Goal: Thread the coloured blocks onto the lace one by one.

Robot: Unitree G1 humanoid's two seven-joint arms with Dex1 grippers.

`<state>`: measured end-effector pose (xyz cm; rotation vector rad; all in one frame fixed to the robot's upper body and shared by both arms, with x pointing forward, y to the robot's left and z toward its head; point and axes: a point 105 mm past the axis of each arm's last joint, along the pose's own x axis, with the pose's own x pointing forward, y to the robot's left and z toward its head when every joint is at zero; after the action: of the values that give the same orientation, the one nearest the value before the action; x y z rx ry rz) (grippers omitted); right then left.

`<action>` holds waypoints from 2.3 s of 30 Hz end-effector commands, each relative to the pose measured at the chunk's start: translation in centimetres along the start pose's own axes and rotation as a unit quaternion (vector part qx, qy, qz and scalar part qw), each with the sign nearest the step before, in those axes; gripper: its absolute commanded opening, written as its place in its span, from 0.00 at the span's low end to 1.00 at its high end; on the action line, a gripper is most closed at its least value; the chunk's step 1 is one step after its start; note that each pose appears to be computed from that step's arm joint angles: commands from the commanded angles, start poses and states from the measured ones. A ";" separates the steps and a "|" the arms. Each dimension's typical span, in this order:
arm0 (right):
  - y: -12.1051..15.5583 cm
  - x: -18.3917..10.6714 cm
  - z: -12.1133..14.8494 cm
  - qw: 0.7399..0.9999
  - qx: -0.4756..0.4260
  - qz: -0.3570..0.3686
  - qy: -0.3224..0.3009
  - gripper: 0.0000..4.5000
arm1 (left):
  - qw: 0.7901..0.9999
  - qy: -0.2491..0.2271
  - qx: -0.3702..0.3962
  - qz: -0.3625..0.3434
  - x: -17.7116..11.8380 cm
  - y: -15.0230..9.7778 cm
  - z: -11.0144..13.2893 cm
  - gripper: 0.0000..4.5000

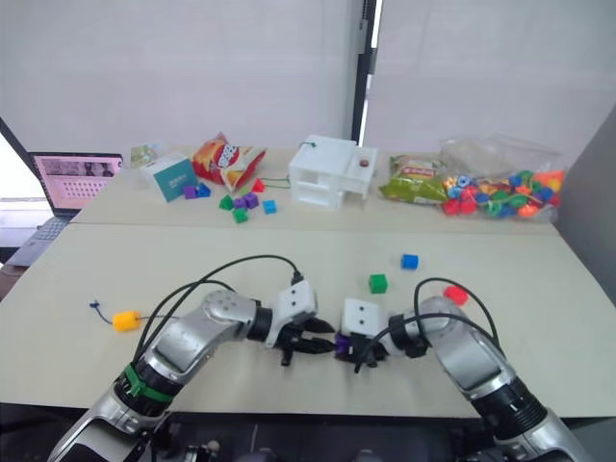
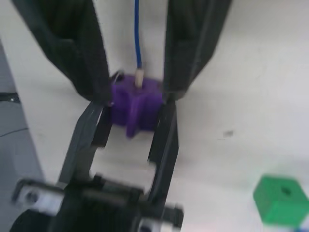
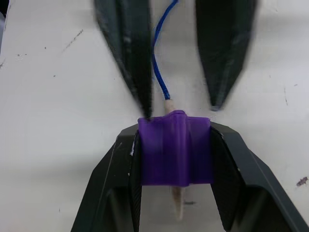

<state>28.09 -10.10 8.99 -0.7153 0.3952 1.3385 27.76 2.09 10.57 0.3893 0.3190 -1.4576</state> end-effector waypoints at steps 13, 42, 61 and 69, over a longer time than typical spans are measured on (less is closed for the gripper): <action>0.2 -0.1 -0.1 1.000 -0.003 0.006 0.012 0.30 | 0.999 0.027 0.023 0.003 -1.6 1.2 -3.8 0.51; -0.8 1.8 1.7 1.000 -0.014 0.007 0.000 0.30 | 0.998 0.000 0.027 0.058 -1.5 1.7 -1.9 0.06; -1.6 -2.5 1.4 0.999 0.010 -0.045 0.000 0.99 | 0.998 0.009 0.058 0.029 -0.1 1.6 -0.6 0.71; -0.8 -3.3 -0.5 0.995 0.050 -0.085 0.003 0.99 | 0.997 0.043 0.064 0.013 1.9 1.9 -1.6 0.71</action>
<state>27.94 -12.89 9.91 -0.6491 0.4382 1.1778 29.85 1.64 8.40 0.5454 0.3034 -1.4331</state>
